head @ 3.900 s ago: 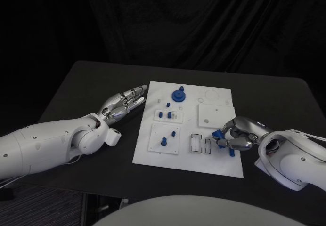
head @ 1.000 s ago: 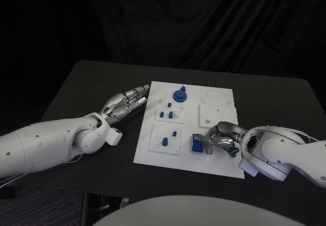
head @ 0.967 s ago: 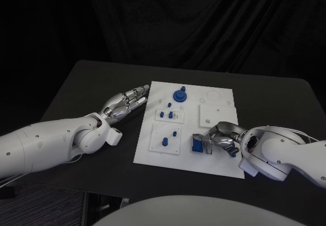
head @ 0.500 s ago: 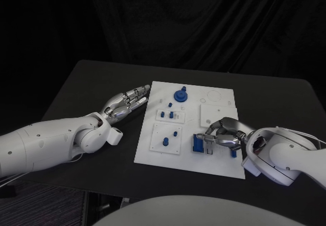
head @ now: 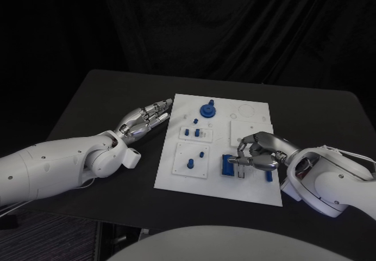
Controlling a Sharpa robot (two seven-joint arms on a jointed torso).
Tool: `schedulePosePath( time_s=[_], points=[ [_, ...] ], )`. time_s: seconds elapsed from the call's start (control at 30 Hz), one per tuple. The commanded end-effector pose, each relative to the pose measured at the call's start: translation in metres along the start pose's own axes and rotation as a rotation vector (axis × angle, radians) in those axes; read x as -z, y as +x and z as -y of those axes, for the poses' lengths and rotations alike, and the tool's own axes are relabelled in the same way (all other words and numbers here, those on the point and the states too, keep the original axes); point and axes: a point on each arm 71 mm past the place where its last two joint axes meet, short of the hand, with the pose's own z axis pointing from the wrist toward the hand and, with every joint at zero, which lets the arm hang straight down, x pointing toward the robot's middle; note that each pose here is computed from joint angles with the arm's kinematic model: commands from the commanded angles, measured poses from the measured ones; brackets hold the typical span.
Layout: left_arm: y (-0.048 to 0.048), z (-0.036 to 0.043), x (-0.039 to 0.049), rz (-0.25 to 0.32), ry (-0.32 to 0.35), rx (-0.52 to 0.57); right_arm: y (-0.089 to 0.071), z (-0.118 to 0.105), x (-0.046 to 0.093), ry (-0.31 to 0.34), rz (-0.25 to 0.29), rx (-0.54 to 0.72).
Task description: Assemble the parts on the task board
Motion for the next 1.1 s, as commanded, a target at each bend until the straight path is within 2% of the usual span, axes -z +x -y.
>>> schedulePosePath(
  time_s=[0.03,0.17,0.43,1.1],
  points=[
    [0.002,0.0026,-0.0003,-0.013,0.043,0.01,0.007,0.003,0.001,0.008,-0.073,0.086],
    [0.002,0.0025,0.0,-0.013,0.042,0.01,0.012,0.005,0.001,0.026,-0.112,0.11],
    [0.0015,0.0025,0.0005,-0.011,0.043,0.009,0.016,0.009,0.001,0.046,-0.144,0.135],
    [0.0024,0.0017,0.0,-0.014,0.042,0.012,0.016,0.014,-0.008,0.056,-0.106,0.173]
  ],
)
